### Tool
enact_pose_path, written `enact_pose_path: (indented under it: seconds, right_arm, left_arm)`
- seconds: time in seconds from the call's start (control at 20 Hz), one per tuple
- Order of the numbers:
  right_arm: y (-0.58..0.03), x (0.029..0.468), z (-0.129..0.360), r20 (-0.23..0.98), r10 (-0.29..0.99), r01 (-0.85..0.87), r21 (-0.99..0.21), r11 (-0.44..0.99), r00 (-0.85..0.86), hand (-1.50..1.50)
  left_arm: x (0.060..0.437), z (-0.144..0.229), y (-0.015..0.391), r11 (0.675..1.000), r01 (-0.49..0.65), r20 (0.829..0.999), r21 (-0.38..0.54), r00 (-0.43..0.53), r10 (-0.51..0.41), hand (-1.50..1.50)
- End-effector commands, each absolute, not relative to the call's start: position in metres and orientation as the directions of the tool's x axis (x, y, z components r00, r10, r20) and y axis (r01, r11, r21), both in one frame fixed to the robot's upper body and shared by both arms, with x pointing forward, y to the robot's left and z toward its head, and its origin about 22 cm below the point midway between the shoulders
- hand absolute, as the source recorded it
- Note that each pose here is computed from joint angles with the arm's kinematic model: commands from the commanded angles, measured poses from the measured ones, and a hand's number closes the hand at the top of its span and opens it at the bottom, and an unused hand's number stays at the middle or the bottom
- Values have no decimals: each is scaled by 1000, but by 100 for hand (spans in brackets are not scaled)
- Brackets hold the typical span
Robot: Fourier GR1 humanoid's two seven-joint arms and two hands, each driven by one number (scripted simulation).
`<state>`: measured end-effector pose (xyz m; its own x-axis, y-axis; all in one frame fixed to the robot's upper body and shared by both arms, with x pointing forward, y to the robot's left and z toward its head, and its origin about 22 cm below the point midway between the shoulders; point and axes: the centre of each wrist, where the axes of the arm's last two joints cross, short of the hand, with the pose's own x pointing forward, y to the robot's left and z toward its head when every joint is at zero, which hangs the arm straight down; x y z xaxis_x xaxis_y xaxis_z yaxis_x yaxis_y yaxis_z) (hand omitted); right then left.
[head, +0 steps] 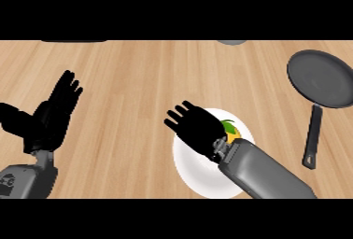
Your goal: Pick the croissant from the plate and place it in the pan
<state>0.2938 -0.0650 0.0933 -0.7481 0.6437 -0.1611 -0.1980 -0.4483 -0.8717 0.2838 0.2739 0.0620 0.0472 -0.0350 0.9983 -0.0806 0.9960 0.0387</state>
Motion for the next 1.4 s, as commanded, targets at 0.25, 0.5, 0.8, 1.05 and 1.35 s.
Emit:
enact_pose_path:
  seconds: [0.25, 0.5, 0.8, 1.05, 1.35]
  right_arm:
    - [-85, 315, 53, -162, 641, -224, -850, -477, -751, -150]
    - [-76, 323, 42, -134, 646, -228, -866, -445, -751, -150]
    - [-54, 321, 28, -109, 665, -272, -855, -442, -739, -150]
    - [-68, 338, 24, -94, 594, -248, -849, -467, -799, 150]
    - [-57, 336, 1, -76, 564, -223, -869, -442, -822, 150]
  left_arm:
    - [283, 52, 273, 995, -92, 998, 35, 57, -30, 0]
    - [296, 60, 266, 995, -83, 998, 52, 49, -48, 0]
    - [275, 42, 280, 996, -81, 998, 36, 56, -31, 0]
    - [281, 59, 261, 994, -100, 998, 41, 48, -36, 0]
    - [277, 61, 252, 997, -69, 998, 33, 48, -30, 0]
